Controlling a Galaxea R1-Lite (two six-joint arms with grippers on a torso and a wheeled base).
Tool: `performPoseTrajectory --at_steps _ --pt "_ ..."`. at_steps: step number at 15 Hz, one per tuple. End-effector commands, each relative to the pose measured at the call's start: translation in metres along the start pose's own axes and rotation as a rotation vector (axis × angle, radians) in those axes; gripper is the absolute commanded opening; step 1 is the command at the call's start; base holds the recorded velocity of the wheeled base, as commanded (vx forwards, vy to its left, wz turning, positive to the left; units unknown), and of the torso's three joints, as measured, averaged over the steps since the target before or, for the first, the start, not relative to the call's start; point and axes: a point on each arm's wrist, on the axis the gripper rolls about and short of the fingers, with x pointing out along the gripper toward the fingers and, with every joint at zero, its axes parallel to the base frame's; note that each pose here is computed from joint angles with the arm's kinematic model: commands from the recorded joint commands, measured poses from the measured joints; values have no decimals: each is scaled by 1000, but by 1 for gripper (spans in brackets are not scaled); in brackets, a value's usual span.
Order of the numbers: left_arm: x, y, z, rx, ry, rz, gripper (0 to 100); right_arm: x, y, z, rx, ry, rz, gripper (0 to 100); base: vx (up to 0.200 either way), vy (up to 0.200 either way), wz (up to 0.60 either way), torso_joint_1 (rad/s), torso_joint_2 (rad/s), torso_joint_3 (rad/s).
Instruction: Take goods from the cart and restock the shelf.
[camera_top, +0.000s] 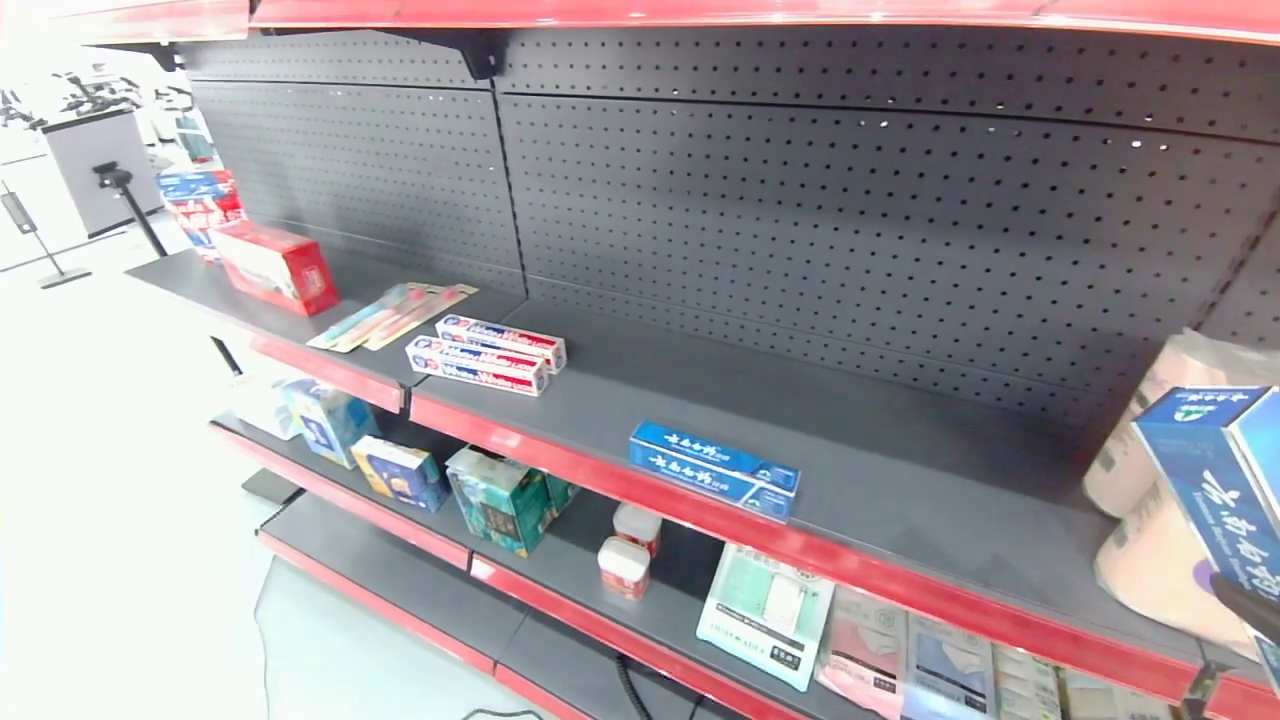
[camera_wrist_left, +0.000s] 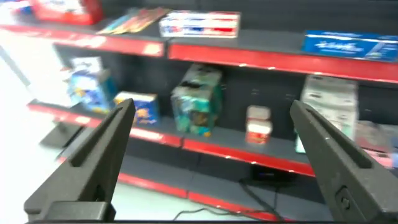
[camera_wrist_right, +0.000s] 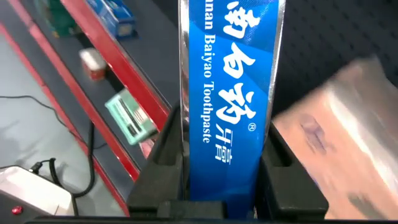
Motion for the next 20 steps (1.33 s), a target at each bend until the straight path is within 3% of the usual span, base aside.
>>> performPoseTrajectory --at_steps 1,4,7,11,14,17,20 --pt "0 0 0 -1 2 -10 100 3 -5 10 6 -26 13 0 0 0 0 0 0 0" --pt "1 -2 1 5 -27 -74 100 22 -21 46 14 -88 101 0 0 0 0 0 0 0" --pt "1 1 0 -28 -18 74 100 40 -20 63 -3 -104 191 0 0 0 0 0 0 0" --pt "2 2 0 -30 -10 97 100 59 -18 67 -10 -108 223 0 0 0 0 0 0 0" --pt "1 5 0 -35 -2 236 100 66 -17 66 -9 -120 215 0 0 0 0 0 0 0" --pt "2 6 1 -23 15 302 100 66 -16 64 -9 -116 217 0 0 0 0 0 0 0" --pt "7 5 2 2 87 416 100 66 -16 63 8 -111 216 0 0 0 0 0 0 0"
